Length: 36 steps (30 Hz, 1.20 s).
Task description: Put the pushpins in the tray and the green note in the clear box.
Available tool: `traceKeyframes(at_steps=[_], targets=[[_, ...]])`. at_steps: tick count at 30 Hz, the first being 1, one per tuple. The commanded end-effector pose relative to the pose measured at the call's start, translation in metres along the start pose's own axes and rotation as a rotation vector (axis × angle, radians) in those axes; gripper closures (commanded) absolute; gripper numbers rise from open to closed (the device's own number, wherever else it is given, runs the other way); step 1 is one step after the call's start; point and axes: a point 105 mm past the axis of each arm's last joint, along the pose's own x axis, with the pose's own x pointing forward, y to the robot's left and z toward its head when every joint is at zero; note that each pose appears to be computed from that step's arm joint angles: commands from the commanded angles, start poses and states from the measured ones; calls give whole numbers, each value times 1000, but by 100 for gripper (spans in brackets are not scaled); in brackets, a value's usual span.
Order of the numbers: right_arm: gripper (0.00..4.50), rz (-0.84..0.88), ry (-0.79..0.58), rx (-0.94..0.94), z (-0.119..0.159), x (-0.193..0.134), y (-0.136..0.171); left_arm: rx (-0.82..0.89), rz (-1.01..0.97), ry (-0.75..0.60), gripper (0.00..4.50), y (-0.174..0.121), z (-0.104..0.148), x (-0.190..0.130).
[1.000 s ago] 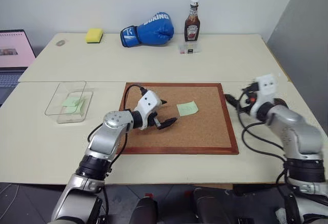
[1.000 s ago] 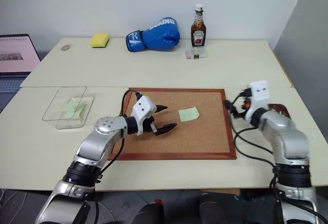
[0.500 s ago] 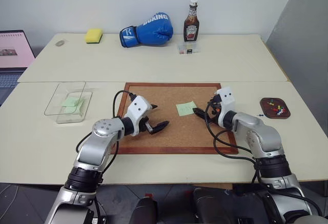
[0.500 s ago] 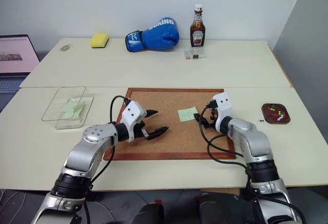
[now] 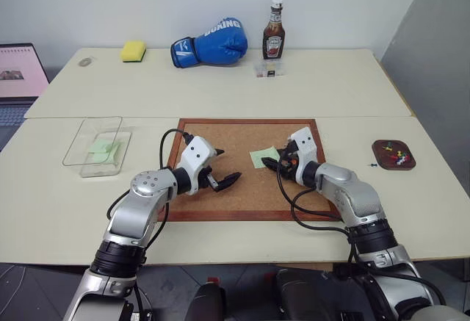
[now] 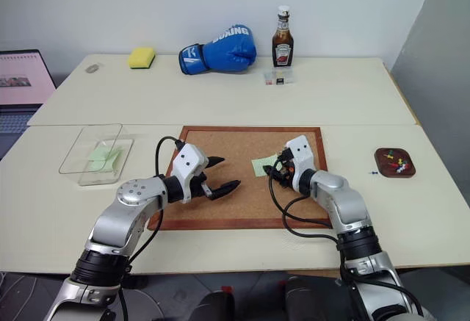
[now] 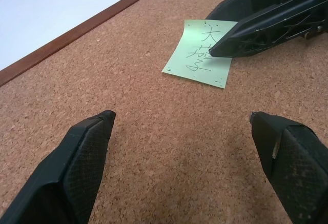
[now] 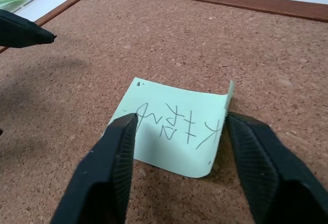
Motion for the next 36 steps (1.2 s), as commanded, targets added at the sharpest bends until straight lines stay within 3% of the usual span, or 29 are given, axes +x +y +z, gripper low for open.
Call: traceKeyframes(at_steps=[1,9,14,19,31,32,36], targets=[[285,8,-67,-2,12,-3,3,25,4,-14,0,-2,6,0],[447,7,-155,5,31,-13,1,-65,21,-69,0,10,17,-4],[449,84,-197,-46,47,-25,14,-233,3,-163,0,27,42,-8],[449,194,-230,-120,63,-34,34,-356,-161,-186,0,14,55,-8],[449,291,-266,-107,79,-34,61,-487,-323,-151,0,-10,58,6],[450,288,-266,-105,78,-35,60,-488,-322,-148,37,-11,58,6],[450,293,-275,-84,81,-35,61,-506,-336,-160,109,-14,59,8]])
